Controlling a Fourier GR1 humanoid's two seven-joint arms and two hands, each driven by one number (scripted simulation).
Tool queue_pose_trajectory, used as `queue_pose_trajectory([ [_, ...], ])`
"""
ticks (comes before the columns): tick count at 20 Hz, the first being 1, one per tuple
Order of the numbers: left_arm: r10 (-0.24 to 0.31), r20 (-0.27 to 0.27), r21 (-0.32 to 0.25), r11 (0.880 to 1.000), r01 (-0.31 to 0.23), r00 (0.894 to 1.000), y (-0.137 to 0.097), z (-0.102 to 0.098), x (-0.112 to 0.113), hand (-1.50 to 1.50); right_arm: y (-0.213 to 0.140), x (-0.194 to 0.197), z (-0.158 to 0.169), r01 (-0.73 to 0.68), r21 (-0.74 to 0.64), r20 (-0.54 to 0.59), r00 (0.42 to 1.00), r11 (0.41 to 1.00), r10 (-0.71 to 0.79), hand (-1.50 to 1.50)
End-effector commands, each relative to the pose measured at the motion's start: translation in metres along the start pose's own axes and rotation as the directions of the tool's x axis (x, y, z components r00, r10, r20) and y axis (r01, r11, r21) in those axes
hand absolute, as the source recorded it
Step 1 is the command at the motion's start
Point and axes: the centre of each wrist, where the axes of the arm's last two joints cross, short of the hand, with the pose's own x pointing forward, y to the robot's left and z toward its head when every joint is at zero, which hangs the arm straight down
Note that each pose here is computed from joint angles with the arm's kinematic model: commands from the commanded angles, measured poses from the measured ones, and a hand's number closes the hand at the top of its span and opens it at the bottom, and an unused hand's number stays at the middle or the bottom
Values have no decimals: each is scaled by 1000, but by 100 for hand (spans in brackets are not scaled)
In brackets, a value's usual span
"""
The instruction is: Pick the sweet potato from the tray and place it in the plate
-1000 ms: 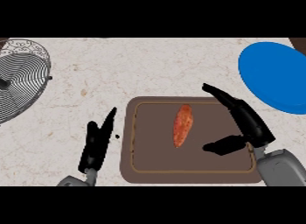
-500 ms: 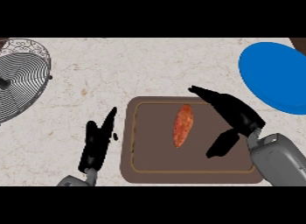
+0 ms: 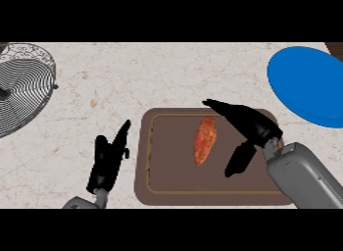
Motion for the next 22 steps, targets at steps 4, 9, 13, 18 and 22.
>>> queue_pose_trajectory([
  [4, -115, 78, 207, 974, 96, 990, 67, -2, 8, 0, 10, 7, -14, -20, 48, -2, 1000, 999, 20, -150],
  [9, -110, 97, 217, 972, 87, 989, 71, -2, 18, 0, 18, 0, -13, -10, 70, -16, 1000, 997, 11, -150],
  [13, -104, 89, 212, 974, 84, 991, 63, -1, 15, 0, 13, -1, -16, -6, 75, -17, 1000, 997, 7, -150],
  [18, -88, 92, 240, 969, 64, 992, 69, -5, 20, 0, 20, -4, -19, -7, 77, -11, 1000, 997, 8, -150],
  [22, -91, 98, 228, 971, 67, 991, 56, 0, 14, 0, 31, -3, -26, -79, 78, 5, 997, 994, 79, 150],
])
